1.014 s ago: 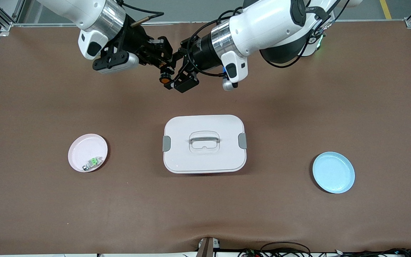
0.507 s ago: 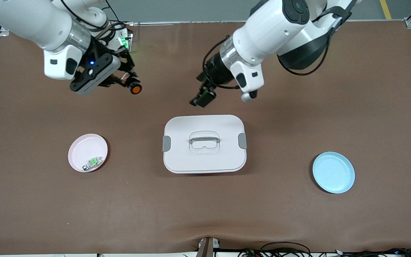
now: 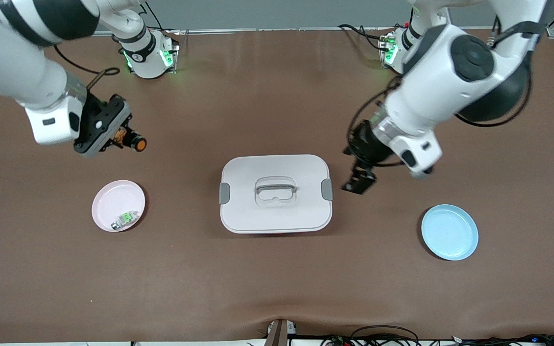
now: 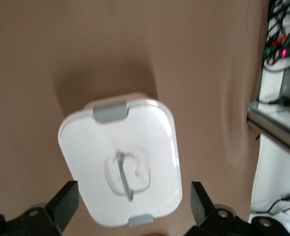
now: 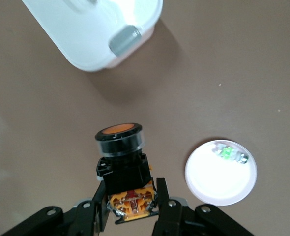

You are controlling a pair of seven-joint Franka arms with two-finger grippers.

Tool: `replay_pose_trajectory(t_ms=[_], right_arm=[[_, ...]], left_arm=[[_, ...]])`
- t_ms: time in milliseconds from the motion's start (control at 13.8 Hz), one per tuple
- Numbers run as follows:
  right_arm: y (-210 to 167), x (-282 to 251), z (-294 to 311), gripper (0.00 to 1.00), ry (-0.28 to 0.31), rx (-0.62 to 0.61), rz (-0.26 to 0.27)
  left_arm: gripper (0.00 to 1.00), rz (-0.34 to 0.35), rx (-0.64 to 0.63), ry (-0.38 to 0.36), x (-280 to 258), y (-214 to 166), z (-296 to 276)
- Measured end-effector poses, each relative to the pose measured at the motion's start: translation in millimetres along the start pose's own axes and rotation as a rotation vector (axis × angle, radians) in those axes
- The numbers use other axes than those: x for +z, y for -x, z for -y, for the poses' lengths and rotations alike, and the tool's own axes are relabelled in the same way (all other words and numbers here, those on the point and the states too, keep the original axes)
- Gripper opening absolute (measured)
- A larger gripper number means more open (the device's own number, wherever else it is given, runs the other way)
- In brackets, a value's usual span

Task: Transfer orange switch to right arm and place
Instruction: 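Open the left gripper and withdraw it while the right gripper carries the switch, then lower the switch onto the pink plate and open the right gripper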

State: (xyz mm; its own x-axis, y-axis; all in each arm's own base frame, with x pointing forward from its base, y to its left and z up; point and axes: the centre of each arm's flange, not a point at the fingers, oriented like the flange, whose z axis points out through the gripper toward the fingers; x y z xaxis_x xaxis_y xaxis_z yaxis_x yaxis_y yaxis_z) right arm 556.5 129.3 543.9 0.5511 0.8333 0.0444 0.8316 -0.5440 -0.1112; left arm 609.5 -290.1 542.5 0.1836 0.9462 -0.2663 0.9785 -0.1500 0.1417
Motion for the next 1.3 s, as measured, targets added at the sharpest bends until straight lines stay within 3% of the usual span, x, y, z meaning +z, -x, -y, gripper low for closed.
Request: replay_pose_trajectory(t_ms=[362,579,869,1304], right_arm=[[58,70,-53,0.41,0.005,-0.101,0.002],[82,101,-66,0.41,0.037,-0.132,0.046],[109,141,-84,0.41,0.039,-0.173,0.074],[134,194,-123,0.41,0.023,-0.179,0.135]], left_arm=[[1.00,-0.117,0.038,-0.043,-11,-92,-11],[1.00,-0.172,0.071,-0.053,-14,-133,-13],[1.00,-0.254,0.211,-0.106,-5,-178,-11],[1.00,-0.290,0.565,-0.187,-20,-260,-8]])
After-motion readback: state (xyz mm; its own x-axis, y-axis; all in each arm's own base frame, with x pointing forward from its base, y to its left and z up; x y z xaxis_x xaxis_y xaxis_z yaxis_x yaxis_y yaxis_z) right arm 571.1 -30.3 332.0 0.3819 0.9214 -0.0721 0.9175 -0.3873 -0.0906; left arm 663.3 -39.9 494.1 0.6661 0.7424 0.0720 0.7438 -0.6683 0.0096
